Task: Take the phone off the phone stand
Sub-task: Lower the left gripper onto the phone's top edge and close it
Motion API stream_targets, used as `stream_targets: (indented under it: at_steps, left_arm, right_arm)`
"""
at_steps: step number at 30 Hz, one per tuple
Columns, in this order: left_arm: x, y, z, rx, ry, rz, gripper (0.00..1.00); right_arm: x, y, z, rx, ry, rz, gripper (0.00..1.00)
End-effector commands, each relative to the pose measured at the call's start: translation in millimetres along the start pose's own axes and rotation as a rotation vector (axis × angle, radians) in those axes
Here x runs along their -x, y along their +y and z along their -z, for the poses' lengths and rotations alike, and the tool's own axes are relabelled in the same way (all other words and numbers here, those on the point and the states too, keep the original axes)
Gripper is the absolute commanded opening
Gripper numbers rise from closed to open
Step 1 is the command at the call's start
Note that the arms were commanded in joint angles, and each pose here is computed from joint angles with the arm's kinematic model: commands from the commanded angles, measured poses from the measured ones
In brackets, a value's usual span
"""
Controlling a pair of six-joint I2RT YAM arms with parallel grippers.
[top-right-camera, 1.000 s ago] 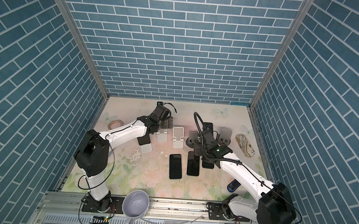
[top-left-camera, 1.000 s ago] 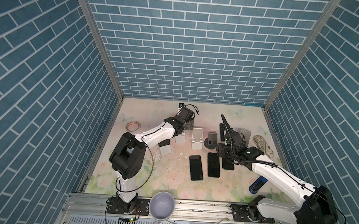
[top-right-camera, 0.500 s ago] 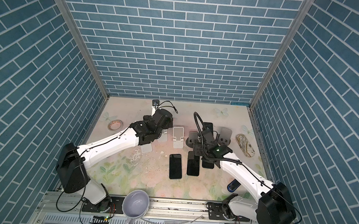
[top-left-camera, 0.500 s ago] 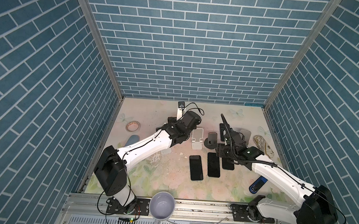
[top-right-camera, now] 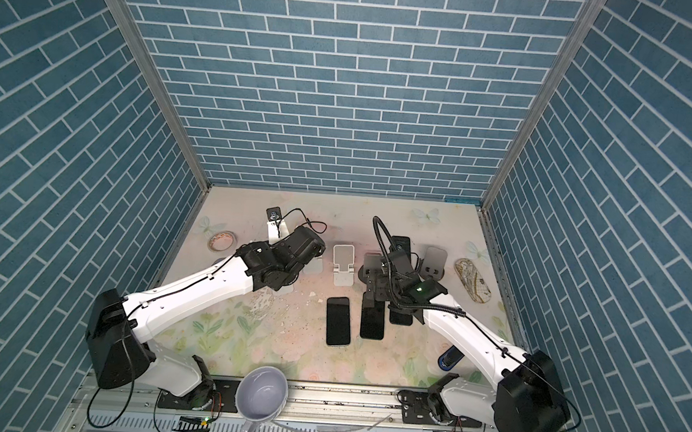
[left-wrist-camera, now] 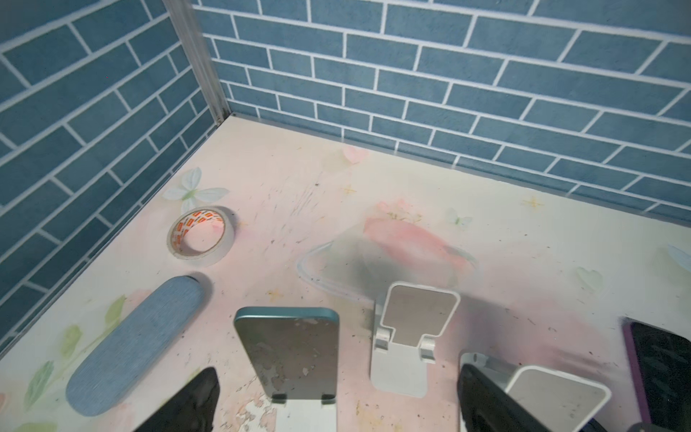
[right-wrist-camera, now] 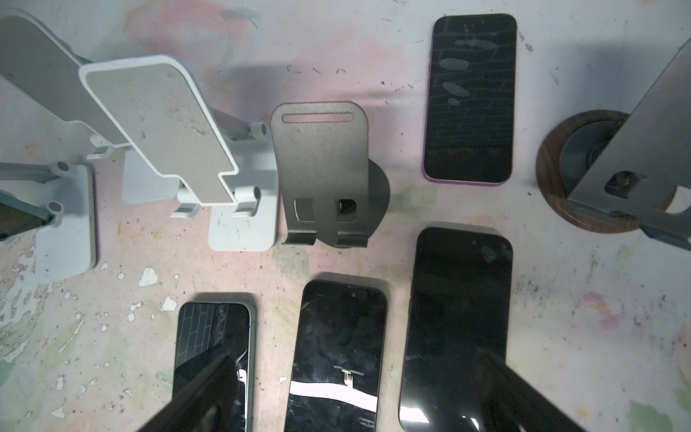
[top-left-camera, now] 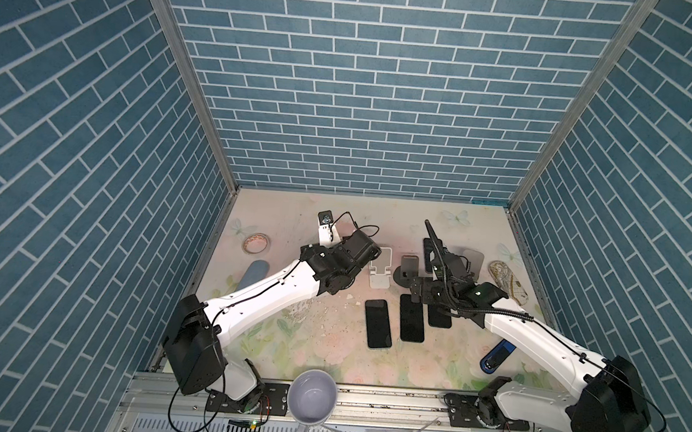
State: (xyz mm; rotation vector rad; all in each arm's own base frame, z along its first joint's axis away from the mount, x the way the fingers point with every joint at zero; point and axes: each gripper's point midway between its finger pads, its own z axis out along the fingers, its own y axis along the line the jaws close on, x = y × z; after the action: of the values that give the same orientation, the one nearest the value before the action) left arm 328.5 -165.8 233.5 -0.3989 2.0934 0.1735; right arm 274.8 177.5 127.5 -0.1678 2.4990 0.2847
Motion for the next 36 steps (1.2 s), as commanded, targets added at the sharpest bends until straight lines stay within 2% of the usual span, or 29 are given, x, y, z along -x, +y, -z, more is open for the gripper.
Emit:
stream_targets:
  at_steps: [1, 8, 15, 21, 25, 28, 36]
  left_arm:
    - [-6.7, 27.0, 3.9, 0.087, 0.005, 0.003, 1.00]
    - [-14.9, 29.4, -3.5, 0.148, 0.043, -0.036, 1.00]
    - [-34.0, 33.4, -27.7, 0.164, 0.179, 0.006, 1.00]
    - [-39.2, 34.7, -38.3, 0.177, 0.188, 0.019, 1.00]
    - [-48.2, 29.3, -50.2, 0.132, 0.216, 0.017, 1.00]
    - [-51.2, 22.9, -55.3, 0.090, 0.208, -0.018, 1.00]
    - [-59.7, 26.3, -70.4, 0.078, 0.192, -0.087, 1.00]
  right_arm:
    - [13.0, 3.9, 3.5, 0.003, -0.021, 0.001, 0.99]
    - [16.6, 7.2, 2.0, 0.010, -0.020, 0.008, 0.99]
    - [16.8, 5.7, 2.3, 0.002, -0.022, 0.026, 0.99]
    - [15.4, 4.8, 0.6, -0.003, -0.018, 0.030, 0.99]
    - [13.9, 4.0, -0.4, -0.006, -0.011, 0.033, 0.99]
    - [12.1, 3.2, -1.0, -0.010, -0.004, 0.035, 0.99]
    - [11.1, 3.9, -4.2, -0.012, 0.007, 0.035, 0.99]
